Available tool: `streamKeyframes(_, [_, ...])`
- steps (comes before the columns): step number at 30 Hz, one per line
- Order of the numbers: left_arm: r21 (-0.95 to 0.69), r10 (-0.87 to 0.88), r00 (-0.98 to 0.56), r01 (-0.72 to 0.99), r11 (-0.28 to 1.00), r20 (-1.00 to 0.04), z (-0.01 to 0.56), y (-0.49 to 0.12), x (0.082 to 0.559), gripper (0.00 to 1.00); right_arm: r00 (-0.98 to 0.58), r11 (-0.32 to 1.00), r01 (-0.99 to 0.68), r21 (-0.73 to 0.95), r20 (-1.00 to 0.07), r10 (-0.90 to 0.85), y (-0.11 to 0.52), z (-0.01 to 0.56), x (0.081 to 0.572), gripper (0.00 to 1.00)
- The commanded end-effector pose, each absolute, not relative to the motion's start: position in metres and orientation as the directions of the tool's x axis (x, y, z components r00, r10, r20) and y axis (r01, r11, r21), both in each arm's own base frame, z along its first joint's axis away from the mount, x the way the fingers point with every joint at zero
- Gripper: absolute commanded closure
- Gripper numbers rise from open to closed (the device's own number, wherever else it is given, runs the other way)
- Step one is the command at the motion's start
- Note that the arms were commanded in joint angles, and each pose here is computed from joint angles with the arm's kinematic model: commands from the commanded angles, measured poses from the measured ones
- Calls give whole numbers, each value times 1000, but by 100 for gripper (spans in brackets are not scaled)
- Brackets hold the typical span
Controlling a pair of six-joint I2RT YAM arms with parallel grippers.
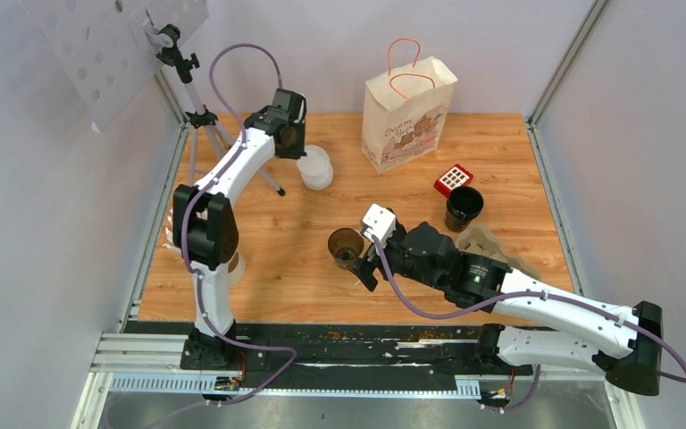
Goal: Pack the takeout coffee
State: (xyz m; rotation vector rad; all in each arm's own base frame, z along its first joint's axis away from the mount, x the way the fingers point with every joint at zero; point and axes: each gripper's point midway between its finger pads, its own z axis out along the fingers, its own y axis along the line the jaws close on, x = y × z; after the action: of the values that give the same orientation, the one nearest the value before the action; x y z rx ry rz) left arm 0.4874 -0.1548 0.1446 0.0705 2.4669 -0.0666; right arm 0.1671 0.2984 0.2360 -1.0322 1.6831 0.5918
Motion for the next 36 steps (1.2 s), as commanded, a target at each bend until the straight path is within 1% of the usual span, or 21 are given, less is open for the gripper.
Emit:
streamKeyframes(1, [-94,4,-720,96,991,-694,211,-154,471,100,-69,551,-832,-67,-973,-222,304,274,174,15])
streamKeyframes(5, [-203,-29,-747,143,969,-665,225,-169,444,100,-5,559,-822,-110,-980,-200,305,280,179,15])
streamKeyframes(8, [-336,-68,-771,195,921,-634,244,-189,419,100,107,559,-806,-194,-977,-186,304,278,185,14])
streamKeyframes(10, [-447,-101,-795,226,865,-598,258,-205,399,100,192,568,-784,-249,-968,-160,302,290,189,13])
streamKeyframes(13, [-544,-127,-810,259,798,-572,281,-217,374,100,282,580,-752,-314,-948,-148,300,303,193,12])
streamKeyframes(15, [-579,-129,-825,265,771,-550,290,-219,356,100,347,568,-733,-374,-924,-161,298,311,193,11])
streamKeyframes(18, [-587,-115,-855,243,772,-505,292,-213,330,100,444,544,-689,-478,-873,-205,294,321,193,11])
streamKeyframes(22, [-636,-123,-885,219,740,-448,289,-212,294,100,555,481,-634,-605,-789,-261,292,328,189,11])
streamKeyframes(24, [-597,-81,-890,231,768,-449,282,-209,278,100,607,416,-615,-670,-738,-294,295,328,186,11])
streamKeyframes(27, [-479,-2,-887,248,842,-463,270,-198,261,100,701,261,-577,-774,-633,-329,302,318,175,13])
streamKeyframes(29, [-465,24,-892,257,847,-451,265,-198,251,100,750,182,-548,-817,-576,-326,307,314,168,14])
streamKeyframes(32, [-428,43,-892,258,866,-451,261,-195,241,100,791,96,-519,-849,-519,-324,311,309,161,17])
streamKeyframes(36, [-424,48,-888,266,866,-458,264,-197,232,100,808,1,-507,-862,-476,-346,318,298,156,19])
